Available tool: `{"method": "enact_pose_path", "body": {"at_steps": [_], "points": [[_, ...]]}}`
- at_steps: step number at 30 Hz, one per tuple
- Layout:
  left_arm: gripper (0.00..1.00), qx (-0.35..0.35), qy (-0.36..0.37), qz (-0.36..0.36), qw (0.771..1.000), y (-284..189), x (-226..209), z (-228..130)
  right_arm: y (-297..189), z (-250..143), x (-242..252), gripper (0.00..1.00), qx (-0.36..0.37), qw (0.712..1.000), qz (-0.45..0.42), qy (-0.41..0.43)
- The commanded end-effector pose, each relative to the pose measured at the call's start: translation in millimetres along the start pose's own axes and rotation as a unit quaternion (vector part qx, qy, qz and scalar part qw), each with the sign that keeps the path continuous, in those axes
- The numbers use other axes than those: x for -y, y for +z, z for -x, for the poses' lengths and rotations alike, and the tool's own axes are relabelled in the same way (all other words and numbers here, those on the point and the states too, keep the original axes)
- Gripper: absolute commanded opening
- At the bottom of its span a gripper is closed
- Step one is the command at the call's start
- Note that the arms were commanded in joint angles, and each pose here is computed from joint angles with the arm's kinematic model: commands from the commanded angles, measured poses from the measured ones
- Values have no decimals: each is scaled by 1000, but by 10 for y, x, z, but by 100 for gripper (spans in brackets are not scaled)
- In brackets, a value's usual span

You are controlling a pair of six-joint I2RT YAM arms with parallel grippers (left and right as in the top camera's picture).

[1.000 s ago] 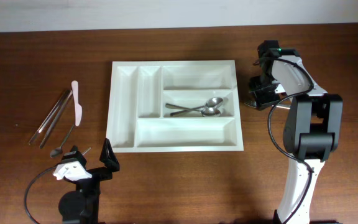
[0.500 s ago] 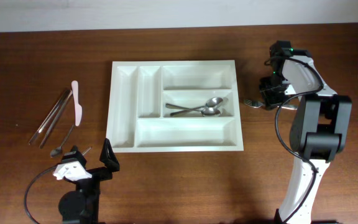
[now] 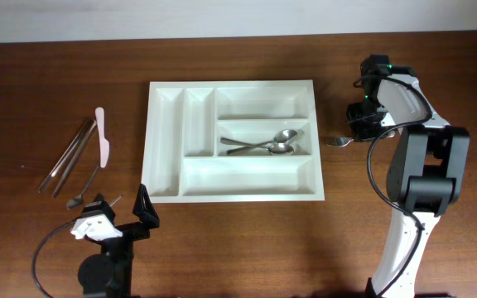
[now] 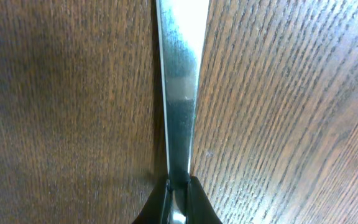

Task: Pack container
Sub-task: 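Close the right gripper on the fork handle and lift, then carry the fork into the upper-right tray compartment and release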

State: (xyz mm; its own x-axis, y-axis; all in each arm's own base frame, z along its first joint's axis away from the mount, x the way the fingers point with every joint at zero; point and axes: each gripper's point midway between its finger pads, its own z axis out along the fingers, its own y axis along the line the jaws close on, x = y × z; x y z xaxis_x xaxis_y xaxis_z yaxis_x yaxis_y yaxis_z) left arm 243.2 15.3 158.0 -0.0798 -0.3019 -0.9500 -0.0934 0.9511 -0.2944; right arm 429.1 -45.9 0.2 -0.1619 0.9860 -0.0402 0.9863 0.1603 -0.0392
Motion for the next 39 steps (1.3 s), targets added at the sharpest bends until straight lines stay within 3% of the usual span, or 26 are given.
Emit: {"method": "enact_pose_path", "body": {"at_steps": [1, 8, 13, 26, 31, 39], "points": [[99, -1, 9, -4, 1000, 3, 5, -20, 111, 13, 70, 4, 5, 1000, -18, -6], [99, -1, 9, -4, 1000, 3, 5, -20, 46, 45, -72, 4, 11, 995, 7, -98], [99, -1, 9, -4, 1000, 3, 5, -20, -264, 71, -365, 4, 15, 985, 59, -164], [99, -1, 9, -4, 1000, 3, 5, -20, -1644, -65, -1077, 4, 30, 931, 240, -272], [99, -1, 9, -4, 1000, 3, 5, -20, -1782, -470, -1147, 4, -4, 938, 256, -233], [99, -1, 9, -4, 1000, 3, 5, -20, -1752, -1421, -1147, 4, 1, 970, 232, -70]]}}
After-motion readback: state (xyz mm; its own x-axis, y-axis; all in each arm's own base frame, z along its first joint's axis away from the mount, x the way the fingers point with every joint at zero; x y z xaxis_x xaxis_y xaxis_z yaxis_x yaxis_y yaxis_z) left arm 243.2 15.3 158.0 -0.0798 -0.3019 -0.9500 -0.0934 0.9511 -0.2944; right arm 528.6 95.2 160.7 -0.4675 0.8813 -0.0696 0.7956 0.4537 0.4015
